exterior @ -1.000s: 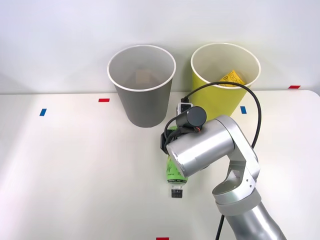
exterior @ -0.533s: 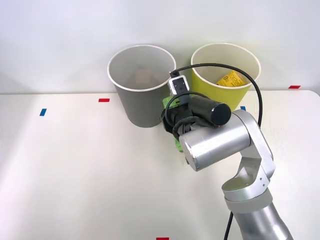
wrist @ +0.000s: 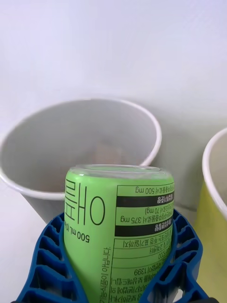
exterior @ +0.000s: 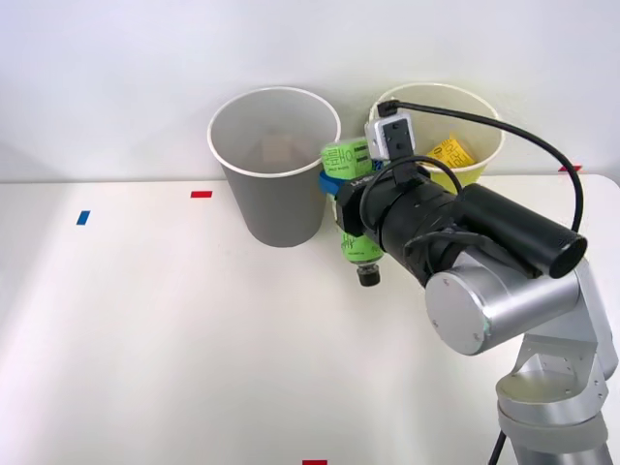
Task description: Put cans in the gray bin, plastic bottles in the light green bin
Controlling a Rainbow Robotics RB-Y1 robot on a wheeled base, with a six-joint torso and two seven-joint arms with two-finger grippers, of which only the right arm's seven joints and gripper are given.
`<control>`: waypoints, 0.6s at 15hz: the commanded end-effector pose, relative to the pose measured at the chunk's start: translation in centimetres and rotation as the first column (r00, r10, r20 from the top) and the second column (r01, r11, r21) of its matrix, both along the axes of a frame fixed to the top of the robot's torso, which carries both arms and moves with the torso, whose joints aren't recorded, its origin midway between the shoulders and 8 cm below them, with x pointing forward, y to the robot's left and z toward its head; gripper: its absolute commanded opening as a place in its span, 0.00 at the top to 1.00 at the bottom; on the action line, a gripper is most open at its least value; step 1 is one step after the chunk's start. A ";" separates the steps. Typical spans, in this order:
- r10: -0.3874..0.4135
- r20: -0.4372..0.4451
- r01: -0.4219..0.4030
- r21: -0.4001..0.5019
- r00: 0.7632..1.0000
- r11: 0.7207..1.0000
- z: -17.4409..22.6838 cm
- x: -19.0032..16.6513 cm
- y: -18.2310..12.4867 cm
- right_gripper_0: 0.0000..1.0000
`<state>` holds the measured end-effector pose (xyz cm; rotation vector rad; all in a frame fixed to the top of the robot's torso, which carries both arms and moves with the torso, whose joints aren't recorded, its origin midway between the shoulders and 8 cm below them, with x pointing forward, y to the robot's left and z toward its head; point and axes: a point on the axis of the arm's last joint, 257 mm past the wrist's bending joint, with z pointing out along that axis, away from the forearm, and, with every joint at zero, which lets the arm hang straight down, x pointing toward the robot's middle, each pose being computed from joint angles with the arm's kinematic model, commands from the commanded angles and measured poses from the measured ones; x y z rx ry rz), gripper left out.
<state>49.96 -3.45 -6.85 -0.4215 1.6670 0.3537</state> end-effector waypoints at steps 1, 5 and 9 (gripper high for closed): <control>0.032 0.129 -0.060 0.217 0.991 0.974 6.3 -0.5 0.3 1.00; -0.033 0.261 -0.039 0.267 0.965 0.963 11.8 0.4 -1.9 1.00; -0.113 0.347 0.017 0.268 0.931 0.963 16.2 1.6 -5.5 1.00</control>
